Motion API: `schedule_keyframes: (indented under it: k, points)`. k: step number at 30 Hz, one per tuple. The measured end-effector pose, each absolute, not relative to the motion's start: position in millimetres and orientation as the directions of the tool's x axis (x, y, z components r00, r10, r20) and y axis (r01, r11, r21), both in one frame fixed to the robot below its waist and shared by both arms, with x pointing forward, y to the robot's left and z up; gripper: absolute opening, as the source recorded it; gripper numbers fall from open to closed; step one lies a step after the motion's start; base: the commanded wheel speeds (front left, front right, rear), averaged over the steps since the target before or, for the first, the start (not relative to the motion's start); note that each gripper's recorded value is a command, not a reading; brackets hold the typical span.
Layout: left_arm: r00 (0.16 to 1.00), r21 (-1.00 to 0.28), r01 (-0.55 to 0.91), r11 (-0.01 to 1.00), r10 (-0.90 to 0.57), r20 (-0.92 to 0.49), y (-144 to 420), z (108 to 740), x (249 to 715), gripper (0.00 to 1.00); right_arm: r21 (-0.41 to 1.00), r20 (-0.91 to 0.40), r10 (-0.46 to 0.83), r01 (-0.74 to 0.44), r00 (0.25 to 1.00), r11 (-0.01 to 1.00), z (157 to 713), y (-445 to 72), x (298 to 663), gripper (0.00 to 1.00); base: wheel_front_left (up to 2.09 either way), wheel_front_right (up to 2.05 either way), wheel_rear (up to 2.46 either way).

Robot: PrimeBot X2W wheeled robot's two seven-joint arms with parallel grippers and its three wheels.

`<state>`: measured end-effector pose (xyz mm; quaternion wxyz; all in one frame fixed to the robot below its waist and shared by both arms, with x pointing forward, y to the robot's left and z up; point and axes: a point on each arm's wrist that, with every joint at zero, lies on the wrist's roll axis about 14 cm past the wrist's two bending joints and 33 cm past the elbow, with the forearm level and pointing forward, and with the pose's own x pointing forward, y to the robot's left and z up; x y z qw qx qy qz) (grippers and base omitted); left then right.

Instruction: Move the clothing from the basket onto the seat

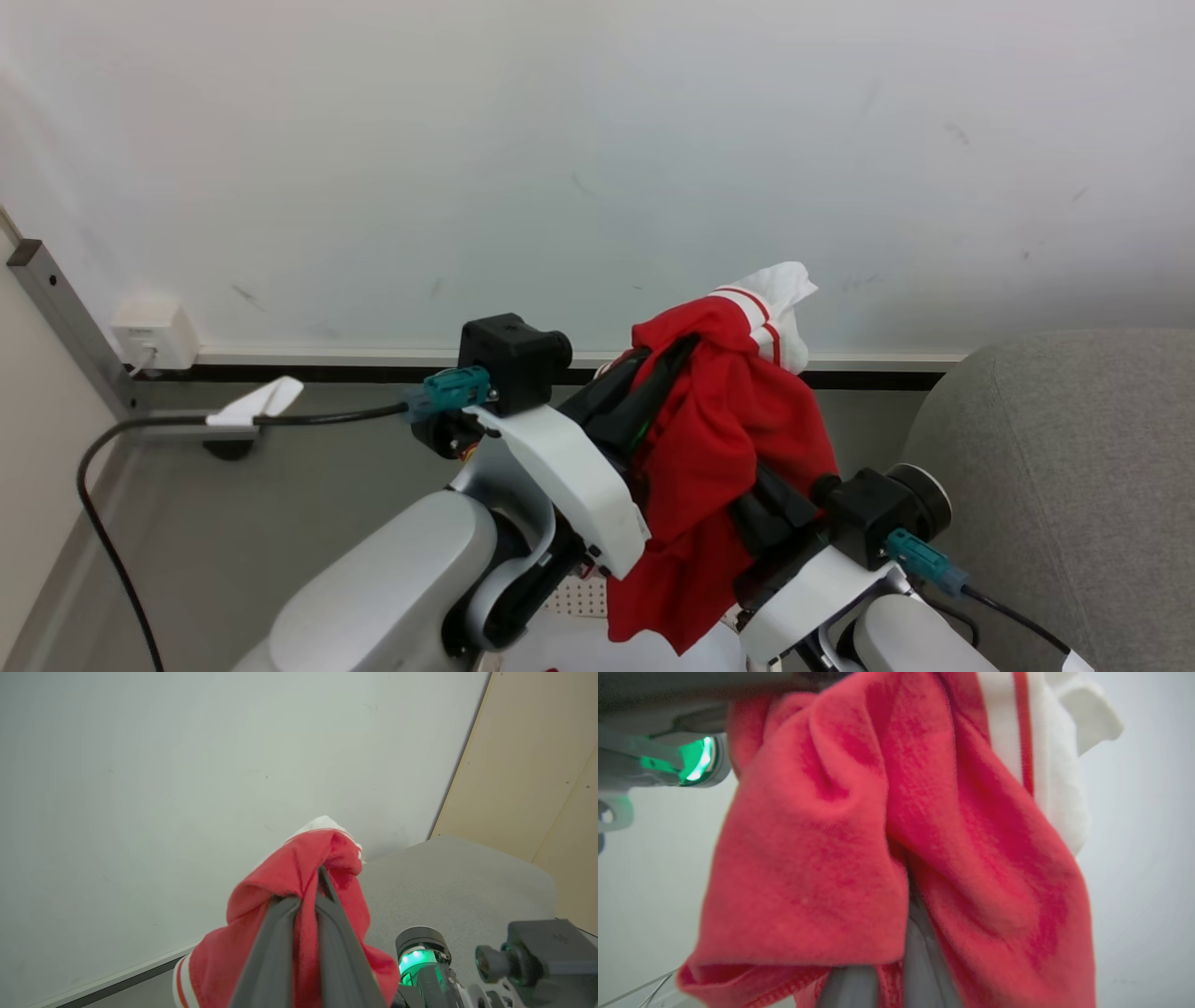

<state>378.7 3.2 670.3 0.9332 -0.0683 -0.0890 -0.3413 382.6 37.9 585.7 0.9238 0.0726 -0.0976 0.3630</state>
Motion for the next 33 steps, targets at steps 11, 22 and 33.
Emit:
schedule_keyframes:
  k: [11, 22, 33]
  points:
    - [0.714, -0.073, 0.693, 0.717, -0.669, 0.209, -13, 663, 374, 1.00, 0.100, 0.274, 0.568, -0.610, 0.776, 0.786, 592, 6, 387, 0.00, 0.00, 0.00, 0.00]
    - [0.595, -0.087, 0.802, 0.591, -0.778, 0.203, -60, 642, 357, 1.00, 0.112, 0.274, 0.335, -0.376, 0.902, 0.920, 582, -86, 395, 0.00, 0.00, 0.00, 0.00]
    - [0.429, -0.065, 0.903, 0.425, -0.878, 0.214, -115, 628, 342, 1.00, 0.065, 0.360, 0.027, -0.054, 0.933, 0.996, 610, -212, 370, 0.00, 0.00, 0.00, 0.00]
